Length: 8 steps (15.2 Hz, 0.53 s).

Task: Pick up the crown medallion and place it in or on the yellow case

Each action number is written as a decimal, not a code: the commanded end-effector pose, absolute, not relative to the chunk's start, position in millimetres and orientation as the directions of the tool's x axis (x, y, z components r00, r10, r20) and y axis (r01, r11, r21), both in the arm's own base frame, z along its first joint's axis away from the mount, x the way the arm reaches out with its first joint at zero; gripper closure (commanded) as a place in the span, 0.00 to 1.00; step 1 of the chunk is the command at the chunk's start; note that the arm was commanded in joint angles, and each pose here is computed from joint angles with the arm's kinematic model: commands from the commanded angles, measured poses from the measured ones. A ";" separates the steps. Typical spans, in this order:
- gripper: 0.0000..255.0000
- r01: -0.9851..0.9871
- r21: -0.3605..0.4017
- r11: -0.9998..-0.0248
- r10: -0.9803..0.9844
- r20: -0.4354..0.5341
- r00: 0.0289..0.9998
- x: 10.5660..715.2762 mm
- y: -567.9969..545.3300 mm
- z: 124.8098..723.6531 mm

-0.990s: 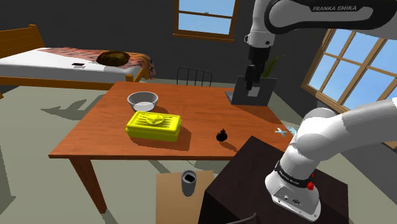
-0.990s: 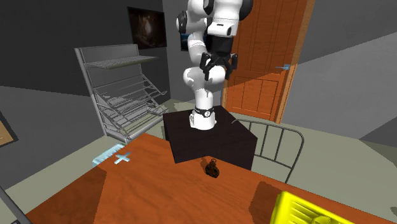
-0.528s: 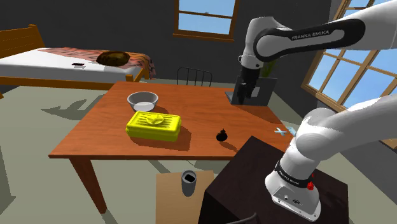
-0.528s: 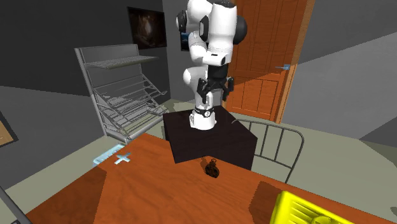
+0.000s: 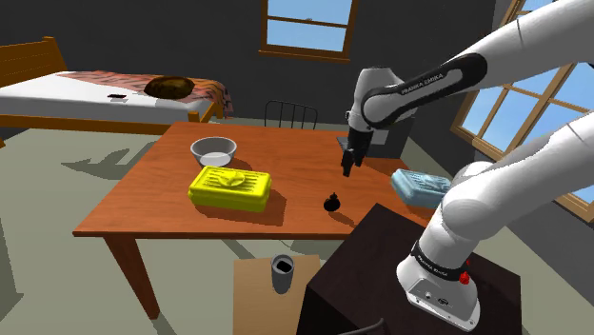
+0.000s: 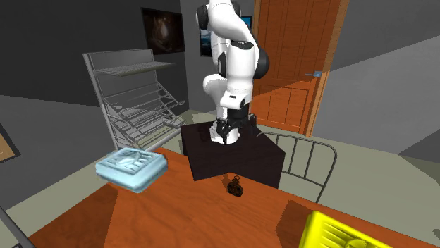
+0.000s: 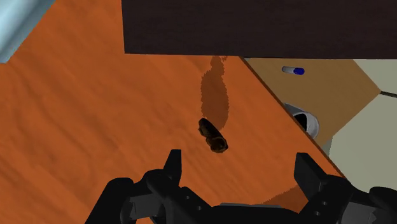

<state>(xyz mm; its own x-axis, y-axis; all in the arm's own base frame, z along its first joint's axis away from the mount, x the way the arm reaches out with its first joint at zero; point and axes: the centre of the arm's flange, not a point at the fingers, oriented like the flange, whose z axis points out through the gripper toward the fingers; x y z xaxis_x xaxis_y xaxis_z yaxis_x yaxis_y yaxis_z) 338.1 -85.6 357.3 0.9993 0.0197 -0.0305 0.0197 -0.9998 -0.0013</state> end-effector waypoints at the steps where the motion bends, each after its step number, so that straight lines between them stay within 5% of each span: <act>1: 0.00 0.016 -0.008 -1.000 0.016 -0.018 1.000 346.1 -89.7 333.5; 8: 0.00 0.003 -0.034 -0.999 0.003 0.011 1.000 372.8 -104.6 247.2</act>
